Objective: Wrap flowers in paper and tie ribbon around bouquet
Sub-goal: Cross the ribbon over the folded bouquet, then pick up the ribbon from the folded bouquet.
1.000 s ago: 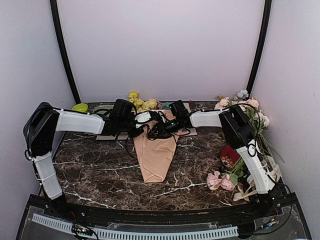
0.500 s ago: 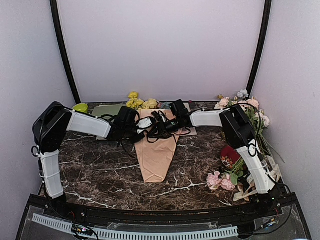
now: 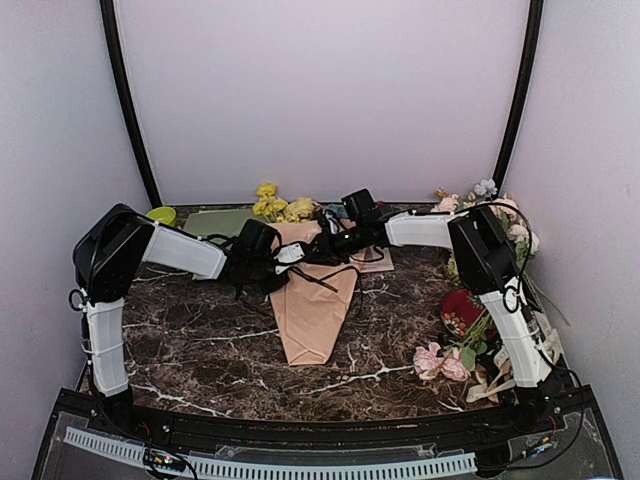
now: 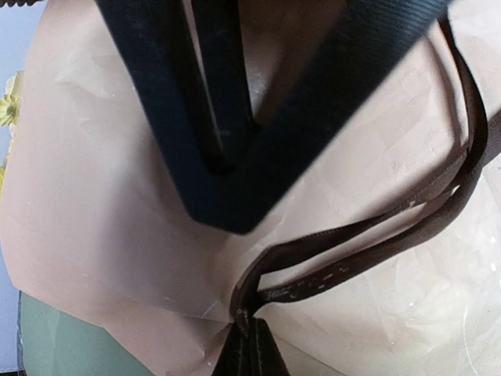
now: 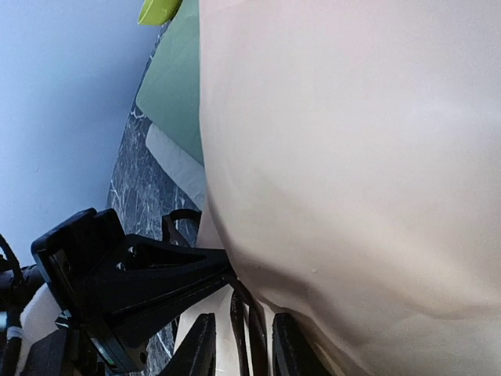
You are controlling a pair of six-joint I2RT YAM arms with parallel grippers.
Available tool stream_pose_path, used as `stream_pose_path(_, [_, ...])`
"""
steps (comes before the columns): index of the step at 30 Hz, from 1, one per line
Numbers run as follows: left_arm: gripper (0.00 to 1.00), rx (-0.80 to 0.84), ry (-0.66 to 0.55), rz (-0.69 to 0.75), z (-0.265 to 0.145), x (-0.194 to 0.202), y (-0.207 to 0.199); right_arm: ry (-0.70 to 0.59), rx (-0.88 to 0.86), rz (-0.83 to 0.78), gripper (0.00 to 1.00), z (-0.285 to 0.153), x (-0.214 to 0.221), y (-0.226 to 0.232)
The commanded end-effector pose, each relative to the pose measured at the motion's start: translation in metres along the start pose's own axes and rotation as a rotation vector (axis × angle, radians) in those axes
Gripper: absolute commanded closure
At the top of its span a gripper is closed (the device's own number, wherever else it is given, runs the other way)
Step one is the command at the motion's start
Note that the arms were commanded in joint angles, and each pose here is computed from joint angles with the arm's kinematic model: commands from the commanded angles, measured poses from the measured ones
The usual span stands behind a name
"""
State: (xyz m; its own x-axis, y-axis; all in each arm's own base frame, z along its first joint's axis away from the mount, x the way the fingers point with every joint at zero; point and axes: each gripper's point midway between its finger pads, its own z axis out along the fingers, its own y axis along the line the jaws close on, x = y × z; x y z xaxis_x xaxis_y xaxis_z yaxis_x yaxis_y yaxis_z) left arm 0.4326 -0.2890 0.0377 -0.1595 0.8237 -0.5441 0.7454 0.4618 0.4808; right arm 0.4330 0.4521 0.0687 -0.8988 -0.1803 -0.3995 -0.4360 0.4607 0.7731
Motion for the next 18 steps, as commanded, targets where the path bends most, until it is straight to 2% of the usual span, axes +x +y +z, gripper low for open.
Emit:
stream_pose_path(1, [1.00, 0.018, 0.022, -0.011, 0.000, 0.005, -0.001, -0.096, 0.038, -0.006, 0.75, -0.021, -0.029, 0.006])
stream_pose_path(10, [1.00, 0.025, 0.024, -0.007, 0.001, 0.004, -0.002, -0.094, 0.078, -0.107, 0.75, -0.046, -0.032, 0.022])
stream_pose_path(18, [1.00, 0.031, 0.028, -0.005, 0.002, 0.005, -0.003, -0.049, 0.168, -0.178, 0.76, -0.078, 0.005, 0.024])
